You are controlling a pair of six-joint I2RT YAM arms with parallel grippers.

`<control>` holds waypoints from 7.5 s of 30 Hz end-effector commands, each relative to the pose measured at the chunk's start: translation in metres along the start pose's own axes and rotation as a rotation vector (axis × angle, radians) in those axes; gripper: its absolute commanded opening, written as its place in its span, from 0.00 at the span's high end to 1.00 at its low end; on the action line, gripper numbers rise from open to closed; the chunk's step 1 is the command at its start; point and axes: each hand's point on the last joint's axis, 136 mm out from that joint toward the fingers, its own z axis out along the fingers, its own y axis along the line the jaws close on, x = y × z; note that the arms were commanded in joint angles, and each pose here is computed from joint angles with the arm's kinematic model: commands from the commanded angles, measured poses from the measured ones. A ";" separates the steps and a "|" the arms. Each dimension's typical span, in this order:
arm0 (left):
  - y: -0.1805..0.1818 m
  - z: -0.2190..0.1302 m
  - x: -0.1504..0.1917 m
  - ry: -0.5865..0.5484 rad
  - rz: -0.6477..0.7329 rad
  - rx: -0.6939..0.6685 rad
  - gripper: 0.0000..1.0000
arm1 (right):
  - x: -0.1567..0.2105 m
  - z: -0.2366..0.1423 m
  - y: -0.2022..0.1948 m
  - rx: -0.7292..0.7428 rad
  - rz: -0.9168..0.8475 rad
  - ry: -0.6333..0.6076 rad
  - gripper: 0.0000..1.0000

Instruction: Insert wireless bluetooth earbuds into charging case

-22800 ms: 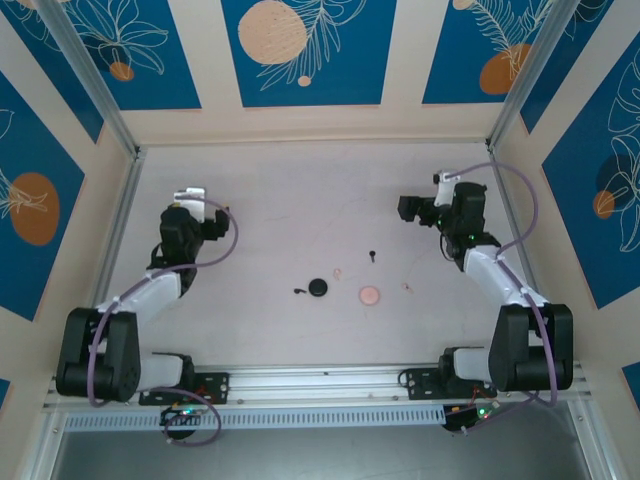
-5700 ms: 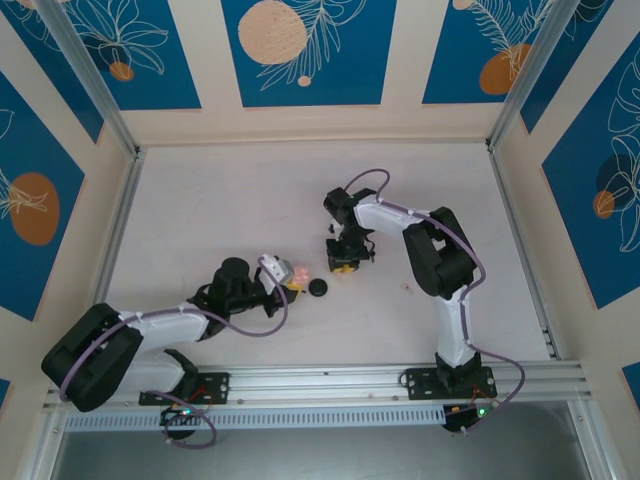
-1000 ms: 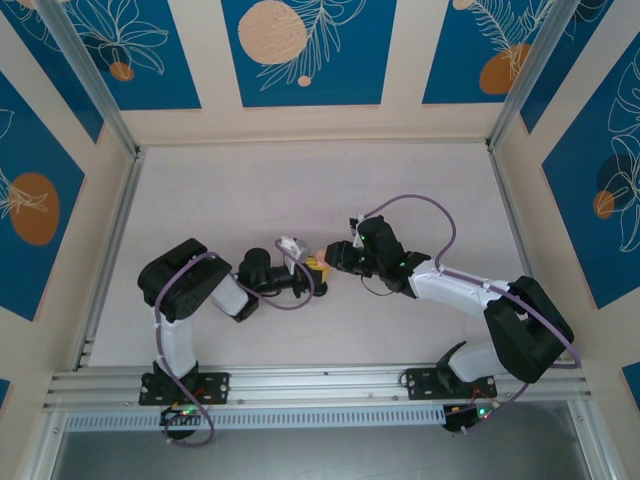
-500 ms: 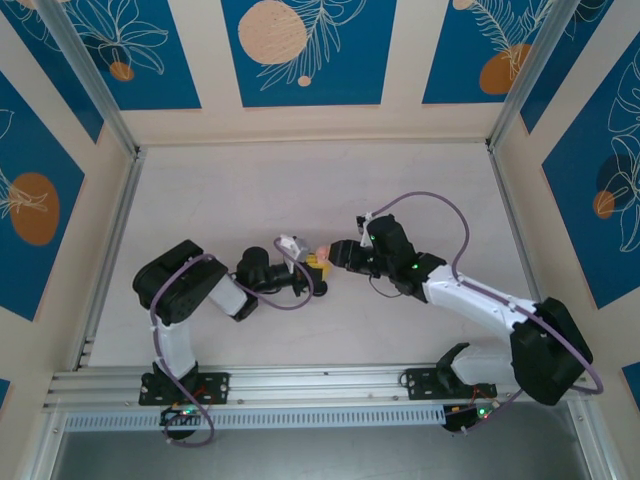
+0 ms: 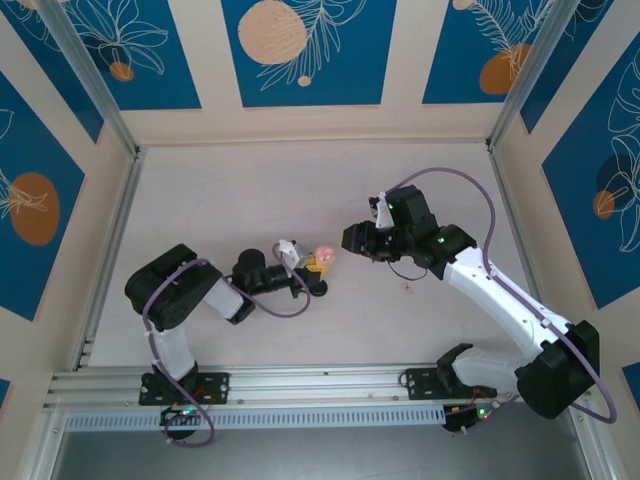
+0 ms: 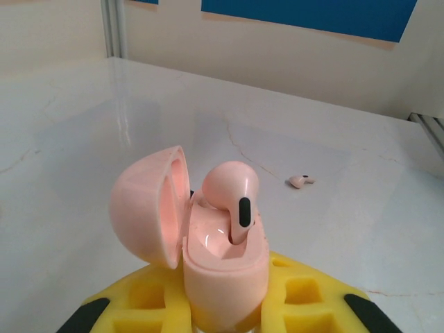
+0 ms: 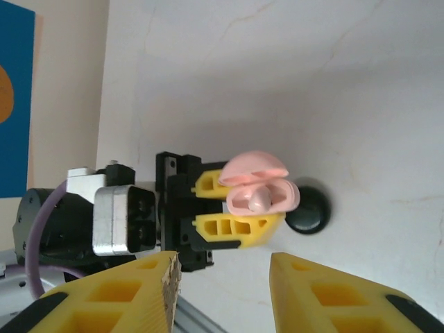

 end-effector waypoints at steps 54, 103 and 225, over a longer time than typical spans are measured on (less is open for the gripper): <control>-0.017 -0.010 -0.017 -0.050 0.212 -0.020 0.94 | 0.034 0.072 0.001 0.020 0.047 0.291 0.74; -0.020 -0.009 -0.016 -0.045 0.213 -0.021 0.94 | 0.029 0.061 0.017 -0.003 -0.079 0.255 0.63; -0.033 -0.017 -0.001 -0.010 0.210 0.005 0.94 | 0.050 0.016 -0.226 0.566 0.309 0.651 0.59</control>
